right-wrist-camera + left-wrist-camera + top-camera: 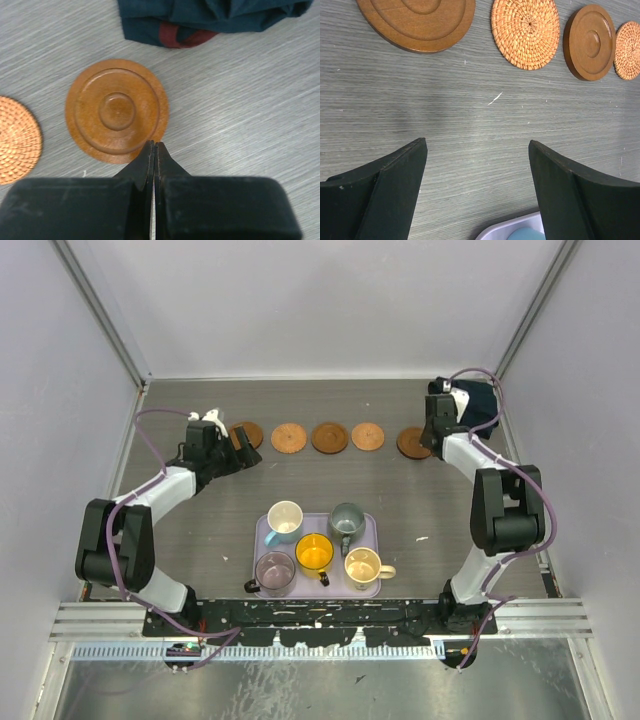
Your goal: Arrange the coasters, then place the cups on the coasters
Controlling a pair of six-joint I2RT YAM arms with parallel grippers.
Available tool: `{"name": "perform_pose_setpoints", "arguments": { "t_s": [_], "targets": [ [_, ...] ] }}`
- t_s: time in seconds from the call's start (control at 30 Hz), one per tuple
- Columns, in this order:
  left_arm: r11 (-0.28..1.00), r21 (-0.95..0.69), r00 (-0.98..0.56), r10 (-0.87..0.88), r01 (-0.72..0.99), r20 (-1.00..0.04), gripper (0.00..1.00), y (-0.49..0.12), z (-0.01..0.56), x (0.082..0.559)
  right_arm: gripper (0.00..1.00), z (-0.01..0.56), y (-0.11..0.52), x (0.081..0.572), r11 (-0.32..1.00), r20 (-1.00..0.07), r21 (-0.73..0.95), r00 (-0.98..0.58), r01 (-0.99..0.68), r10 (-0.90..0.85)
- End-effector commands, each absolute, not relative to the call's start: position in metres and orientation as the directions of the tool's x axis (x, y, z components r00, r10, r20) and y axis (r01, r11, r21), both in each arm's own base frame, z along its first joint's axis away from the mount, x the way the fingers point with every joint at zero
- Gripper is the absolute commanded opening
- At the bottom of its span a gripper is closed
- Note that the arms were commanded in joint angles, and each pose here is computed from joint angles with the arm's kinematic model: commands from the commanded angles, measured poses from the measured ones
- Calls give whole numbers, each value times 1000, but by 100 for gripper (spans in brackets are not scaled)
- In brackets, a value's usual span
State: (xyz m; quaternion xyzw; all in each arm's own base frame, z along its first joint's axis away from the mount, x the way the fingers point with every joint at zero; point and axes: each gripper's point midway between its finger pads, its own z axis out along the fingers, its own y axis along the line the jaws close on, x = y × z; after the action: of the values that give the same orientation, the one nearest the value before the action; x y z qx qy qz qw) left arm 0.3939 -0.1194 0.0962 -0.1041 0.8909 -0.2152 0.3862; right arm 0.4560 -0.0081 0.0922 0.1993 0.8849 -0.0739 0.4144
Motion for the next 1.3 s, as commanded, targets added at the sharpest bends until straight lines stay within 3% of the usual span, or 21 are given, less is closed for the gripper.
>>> {"name": "perform_pose_setpoints", "arguments": {
  "t_s": [0.0, 1.27],
  "targets": [
    [879, -476, -653, -365, -8, -663, 84, -118, 103, 401, 1, 91, -31, 459, 877, -774, 47, -538, 479, 335],
    [885, -463, -653, -371, -35, -660, 84, -111, 98, 403, 1, 21, -27, 456, 889, -654, 56, -655, 455, 377]
  ]
}}
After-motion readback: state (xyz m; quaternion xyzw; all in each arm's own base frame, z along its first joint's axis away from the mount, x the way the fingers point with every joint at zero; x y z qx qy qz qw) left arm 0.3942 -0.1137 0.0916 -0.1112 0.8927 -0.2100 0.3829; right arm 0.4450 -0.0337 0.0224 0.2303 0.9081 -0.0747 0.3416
